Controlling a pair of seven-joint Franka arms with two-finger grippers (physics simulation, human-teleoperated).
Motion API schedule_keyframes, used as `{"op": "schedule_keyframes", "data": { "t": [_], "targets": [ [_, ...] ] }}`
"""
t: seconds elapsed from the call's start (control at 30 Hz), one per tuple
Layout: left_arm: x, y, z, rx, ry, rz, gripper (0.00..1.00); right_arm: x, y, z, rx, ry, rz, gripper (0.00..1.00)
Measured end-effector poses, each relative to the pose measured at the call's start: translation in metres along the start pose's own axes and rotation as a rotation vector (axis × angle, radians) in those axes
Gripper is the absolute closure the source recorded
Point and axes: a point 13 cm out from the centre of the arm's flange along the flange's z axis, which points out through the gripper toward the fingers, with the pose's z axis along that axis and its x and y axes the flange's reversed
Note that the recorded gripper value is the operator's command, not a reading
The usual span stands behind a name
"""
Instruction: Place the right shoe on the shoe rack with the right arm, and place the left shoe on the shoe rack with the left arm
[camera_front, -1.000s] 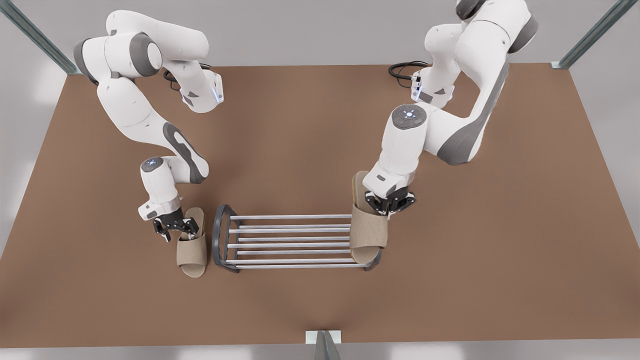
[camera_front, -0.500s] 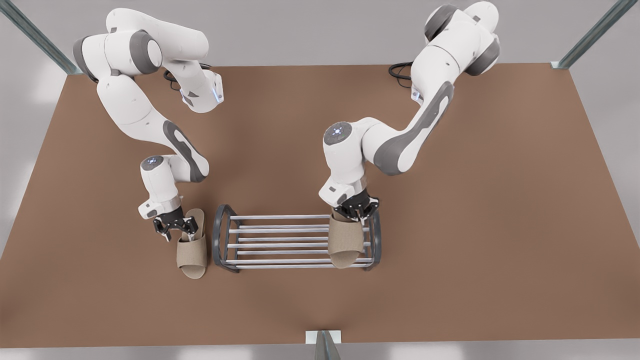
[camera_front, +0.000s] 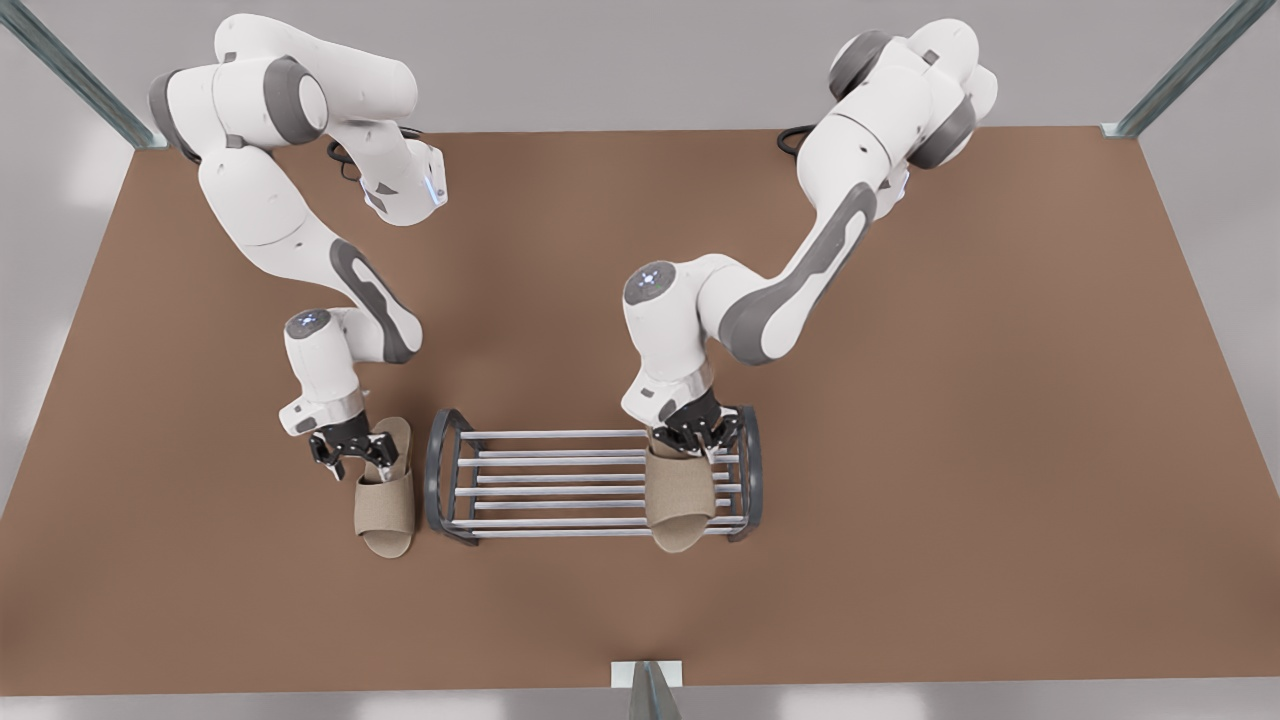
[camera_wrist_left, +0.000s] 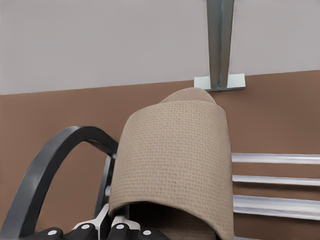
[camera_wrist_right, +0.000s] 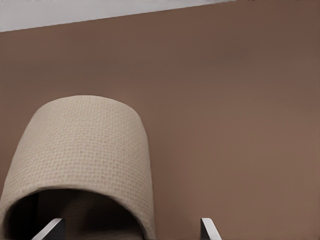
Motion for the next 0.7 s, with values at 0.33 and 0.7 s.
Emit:
{"op": "schedule_keyframes", "data": {
  "t": [0.33, 0.7],
  "targets": [
    [0.033, -0.031, -0.027, 0.006, -0.018, 0.049, 0.0, -0.015, -0.006, 0.003, 0.004, -0.022, 0.005, 0.0],
    [-0.064, 0.349, -0.087, -0.11, 0.441, -0.501, 0.0, -0.015, -0.006, 0.003, 0.004, -0.023, 0.008, 0.71]
  ]
}}
